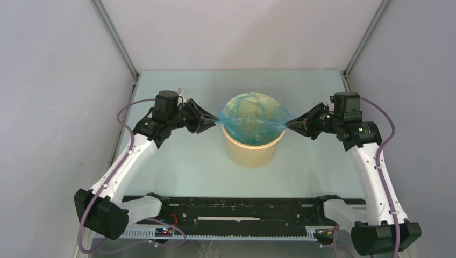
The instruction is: Put the trash bags into the trash bin
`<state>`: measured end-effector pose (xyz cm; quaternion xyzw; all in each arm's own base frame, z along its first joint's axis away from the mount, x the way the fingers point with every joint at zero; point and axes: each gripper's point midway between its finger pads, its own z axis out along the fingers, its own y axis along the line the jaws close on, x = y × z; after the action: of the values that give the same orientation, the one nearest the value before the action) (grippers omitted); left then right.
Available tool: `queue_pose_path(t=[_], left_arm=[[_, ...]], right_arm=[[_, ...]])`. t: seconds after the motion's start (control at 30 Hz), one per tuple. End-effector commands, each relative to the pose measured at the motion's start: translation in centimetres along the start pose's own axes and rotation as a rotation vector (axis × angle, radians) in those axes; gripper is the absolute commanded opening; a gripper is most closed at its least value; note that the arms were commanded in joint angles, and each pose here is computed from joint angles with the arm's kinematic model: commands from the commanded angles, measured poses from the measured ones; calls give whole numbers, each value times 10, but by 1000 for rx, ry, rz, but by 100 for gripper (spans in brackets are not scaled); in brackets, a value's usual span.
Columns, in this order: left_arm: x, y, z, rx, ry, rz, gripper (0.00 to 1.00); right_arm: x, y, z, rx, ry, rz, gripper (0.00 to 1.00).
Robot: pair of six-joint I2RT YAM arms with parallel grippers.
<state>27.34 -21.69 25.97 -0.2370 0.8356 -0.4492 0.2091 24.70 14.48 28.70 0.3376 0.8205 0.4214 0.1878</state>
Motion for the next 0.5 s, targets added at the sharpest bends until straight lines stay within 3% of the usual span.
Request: queue_pose_path(t=[0.0,0.2,0.47], left_arm=[[5,-6,0,47,10,34,27],[19,14,-4,28,39,44,1],[41,31,-3,-14,99,72,0]], right_arm=[[9,-4,-8,4,14,-48,16],[22,-25,-12,7,50,-85,1],[38,-62,-9,44,90,-115,0]])
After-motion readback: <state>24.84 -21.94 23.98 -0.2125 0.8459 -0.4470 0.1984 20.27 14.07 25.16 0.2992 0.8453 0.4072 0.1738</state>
